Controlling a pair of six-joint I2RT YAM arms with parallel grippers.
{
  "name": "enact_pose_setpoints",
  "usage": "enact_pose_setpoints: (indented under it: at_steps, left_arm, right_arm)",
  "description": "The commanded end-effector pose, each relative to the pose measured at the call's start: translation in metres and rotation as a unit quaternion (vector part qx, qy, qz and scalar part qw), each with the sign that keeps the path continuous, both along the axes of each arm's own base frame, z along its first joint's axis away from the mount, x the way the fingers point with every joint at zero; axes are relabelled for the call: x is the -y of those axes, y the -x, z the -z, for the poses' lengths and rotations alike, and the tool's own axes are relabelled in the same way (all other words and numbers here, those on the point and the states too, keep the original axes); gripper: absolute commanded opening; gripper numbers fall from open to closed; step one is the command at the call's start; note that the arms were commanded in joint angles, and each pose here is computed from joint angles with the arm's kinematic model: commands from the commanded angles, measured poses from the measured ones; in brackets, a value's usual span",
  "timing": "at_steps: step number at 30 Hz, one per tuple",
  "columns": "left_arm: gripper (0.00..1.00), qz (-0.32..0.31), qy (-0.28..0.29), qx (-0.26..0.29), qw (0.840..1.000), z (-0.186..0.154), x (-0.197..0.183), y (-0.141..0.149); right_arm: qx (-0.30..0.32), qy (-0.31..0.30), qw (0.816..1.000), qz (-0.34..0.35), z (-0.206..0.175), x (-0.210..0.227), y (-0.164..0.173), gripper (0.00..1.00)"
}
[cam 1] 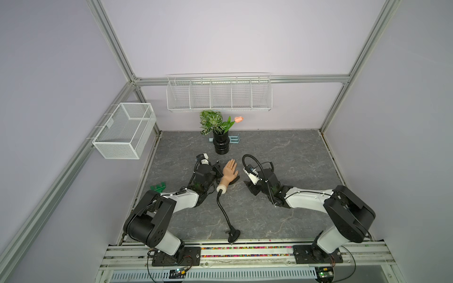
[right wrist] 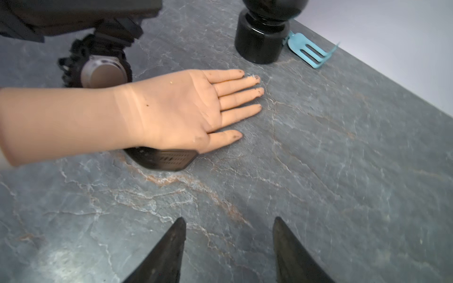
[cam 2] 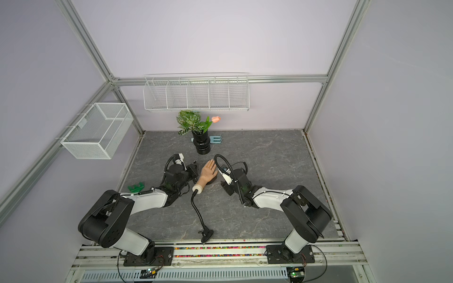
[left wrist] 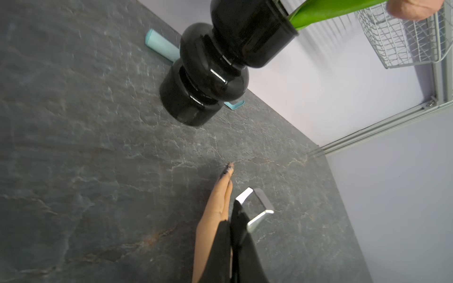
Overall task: Take off the watch
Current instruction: Take off the watch from the hand.
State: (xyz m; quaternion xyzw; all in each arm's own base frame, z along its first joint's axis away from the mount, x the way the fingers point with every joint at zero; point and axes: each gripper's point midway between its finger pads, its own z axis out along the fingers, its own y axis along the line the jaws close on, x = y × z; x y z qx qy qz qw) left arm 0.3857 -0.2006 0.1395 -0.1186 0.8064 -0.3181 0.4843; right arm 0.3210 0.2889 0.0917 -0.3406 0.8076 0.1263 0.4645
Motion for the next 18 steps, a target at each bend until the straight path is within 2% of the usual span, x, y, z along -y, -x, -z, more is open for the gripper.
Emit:
enact_pose_setpoints:
  at_steps: [1,6,14,18]
  left_arm:
    - [0.0,-0.02,-0.087,0.031,0.995,-0.031,-0.015,-0.01]
    - [0.0,-0.058,-0.209,0.014,0.976,-0.032,-0.042,-0.007]
    - [0.0,-0.128,-0.326,-0.027,0.936,-0.026,-0.079,-0.001]
    - [0.0,-0.194,-0.387,-0.053,0.9,-0.029,-0.098,0.005]
  right_arm:
    - [-0.006,-0.063,0.997,0.039,-0.022,0.005,0.001,0.61]
    - [-0.011,-0.091,0.995,0.043,-0.04,0.009,0.007,0.63]
    - [-0.008,-0.094,0.994,0.047,-0.047,0.018,0.015,0.64]
    - [-0.004,-0.095,0.994,0.053,-0.048,0.023,0.018,0.65]
